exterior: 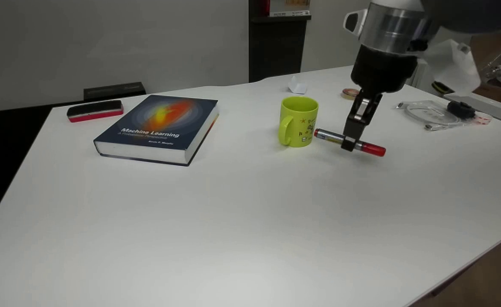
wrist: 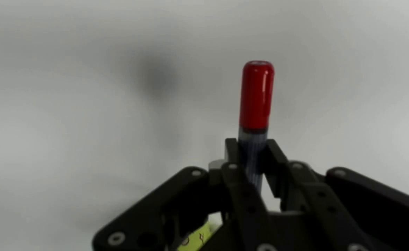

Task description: Put the marker in the yellow mug

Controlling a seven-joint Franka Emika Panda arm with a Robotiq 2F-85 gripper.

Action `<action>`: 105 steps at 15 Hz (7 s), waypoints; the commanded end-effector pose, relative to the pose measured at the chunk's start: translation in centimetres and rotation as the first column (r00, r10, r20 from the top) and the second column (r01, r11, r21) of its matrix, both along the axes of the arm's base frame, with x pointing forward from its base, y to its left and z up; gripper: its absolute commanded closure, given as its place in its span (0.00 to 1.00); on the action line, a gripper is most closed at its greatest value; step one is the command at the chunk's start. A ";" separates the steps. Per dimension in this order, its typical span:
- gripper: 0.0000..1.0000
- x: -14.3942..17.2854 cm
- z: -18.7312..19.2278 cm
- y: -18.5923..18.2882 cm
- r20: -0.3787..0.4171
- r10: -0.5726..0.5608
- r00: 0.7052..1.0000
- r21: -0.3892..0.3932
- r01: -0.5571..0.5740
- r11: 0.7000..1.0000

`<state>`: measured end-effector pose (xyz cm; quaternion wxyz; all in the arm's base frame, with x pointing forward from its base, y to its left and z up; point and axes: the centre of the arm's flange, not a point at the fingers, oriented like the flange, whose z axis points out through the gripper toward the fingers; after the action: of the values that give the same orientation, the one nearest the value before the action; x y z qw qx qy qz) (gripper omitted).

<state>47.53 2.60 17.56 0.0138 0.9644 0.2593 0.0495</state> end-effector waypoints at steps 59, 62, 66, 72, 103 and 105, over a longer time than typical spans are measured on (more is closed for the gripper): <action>0.95 17.5 6.1 -5.5 -0.585 -0.445 0.678 0.033 0.568 0.822; 0.95 18.3 5.3 -5.4 -0.606 -0.433 0.667 0.041 0.570 0.820; 0.78 16.7 4.6 -5.3 -0.593 -0.415 0.690 0.048 0.545 0.837; 0.95 17.3 3.6 -5.3 -0.632 -0.407 0.660 0.049 0.558 0.828; 0.95 23.0 1.1 -5.3 -0.667 -0.356 0.654 0.113 0.562 0.819; 0.95 22.9 1.3 -5.2 -0.671 -0.352 0.652 0.115 0.561 0.820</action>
<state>69.11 -2.60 18.25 -0.2022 0.9511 -0.0113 -0.2332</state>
